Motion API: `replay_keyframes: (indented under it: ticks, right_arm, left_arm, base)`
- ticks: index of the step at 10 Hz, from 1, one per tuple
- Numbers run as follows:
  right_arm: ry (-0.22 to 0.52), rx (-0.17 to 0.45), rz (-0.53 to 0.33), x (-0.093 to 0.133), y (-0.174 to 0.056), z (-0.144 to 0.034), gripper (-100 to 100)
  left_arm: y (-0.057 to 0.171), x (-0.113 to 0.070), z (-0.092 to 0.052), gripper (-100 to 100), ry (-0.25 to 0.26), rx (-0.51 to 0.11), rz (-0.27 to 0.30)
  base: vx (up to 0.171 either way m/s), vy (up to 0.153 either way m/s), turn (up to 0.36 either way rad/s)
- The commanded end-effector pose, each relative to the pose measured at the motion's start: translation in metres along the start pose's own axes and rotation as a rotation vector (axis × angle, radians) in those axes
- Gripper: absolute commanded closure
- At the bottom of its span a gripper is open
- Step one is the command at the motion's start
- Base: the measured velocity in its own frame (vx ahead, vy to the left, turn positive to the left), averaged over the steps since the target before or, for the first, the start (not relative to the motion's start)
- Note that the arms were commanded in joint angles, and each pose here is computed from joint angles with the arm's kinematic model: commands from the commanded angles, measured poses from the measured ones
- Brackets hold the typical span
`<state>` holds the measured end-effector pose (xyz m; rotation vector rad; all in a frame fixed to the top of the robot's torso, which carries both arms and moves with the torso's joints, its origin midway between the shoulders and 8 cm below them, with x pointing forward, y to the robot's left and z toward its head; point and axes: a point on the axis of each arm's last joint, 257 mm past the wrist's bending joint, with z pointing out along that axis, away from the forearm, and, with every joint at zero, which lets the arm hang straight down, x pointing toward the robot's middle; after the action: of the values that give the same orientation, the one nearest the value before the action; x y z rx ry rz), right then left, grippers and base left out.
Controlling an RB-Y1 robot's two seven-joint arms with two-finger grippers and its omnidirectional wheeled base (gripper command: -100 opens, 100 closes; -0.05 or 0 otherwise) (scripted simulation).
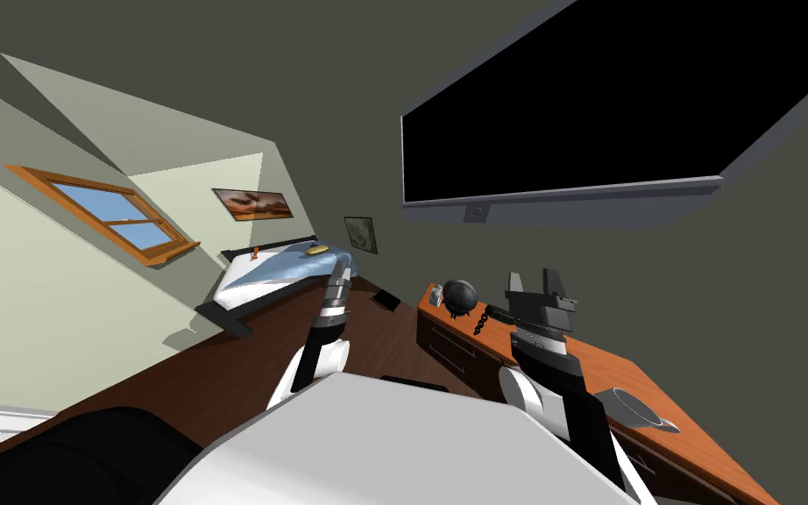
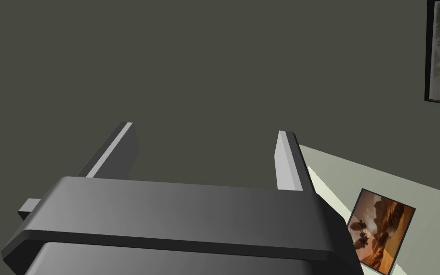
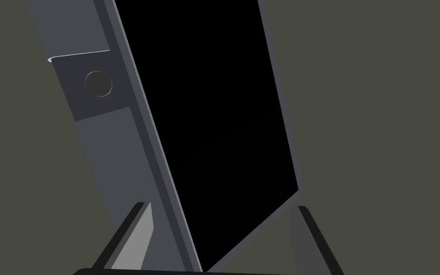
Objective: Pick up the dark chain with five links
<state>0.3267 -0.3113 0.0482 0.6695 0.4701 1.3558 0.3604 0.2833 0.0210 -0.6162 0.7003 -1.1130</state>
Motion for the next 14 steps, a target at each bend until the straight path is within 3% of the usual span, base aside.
replay_keyframes:
  ticks: [1,5,10,13,14]
  right_arm:
    - [0.047,0.007,-0.061,0.007,-0.010,0.001,-100]
    - [0.129,0.037,-0.201,0.019,-0.040,-0.001,-100]
    - [0.242,0.094,-0.438,0.031,-0.097,-0.008,-100]
    - [0.267,0.126,-0.491,0.031,-0.118,-0.014,-100]
    - [0.292,0.145,-0.543,0.033,-0.133,-0.019,-100]
  left_arm:
    - [0.000,0.000,0.000,0,0.000,0.000,0.000]
    - [0.000,0.000,0.000,0,0.000,0.000,0.000]
    - [0.000,0.000,0.000,0,0.000,0.000,0.000]
    - [0.000,0.000,0.000,0,0.000,0.000,0.000]
    - [0.000,0.000,0.000,0,0.000,0.000,0.000]
  base:
    - [-0.026,-0.027,-0.061]
    - [-0.042,-0.043,-0.044]
    - [-0.032,-0.052,-0.024]
    - [-0.016,-0.033,-0.002]
    - [-0.014,-0.032,-0.001]
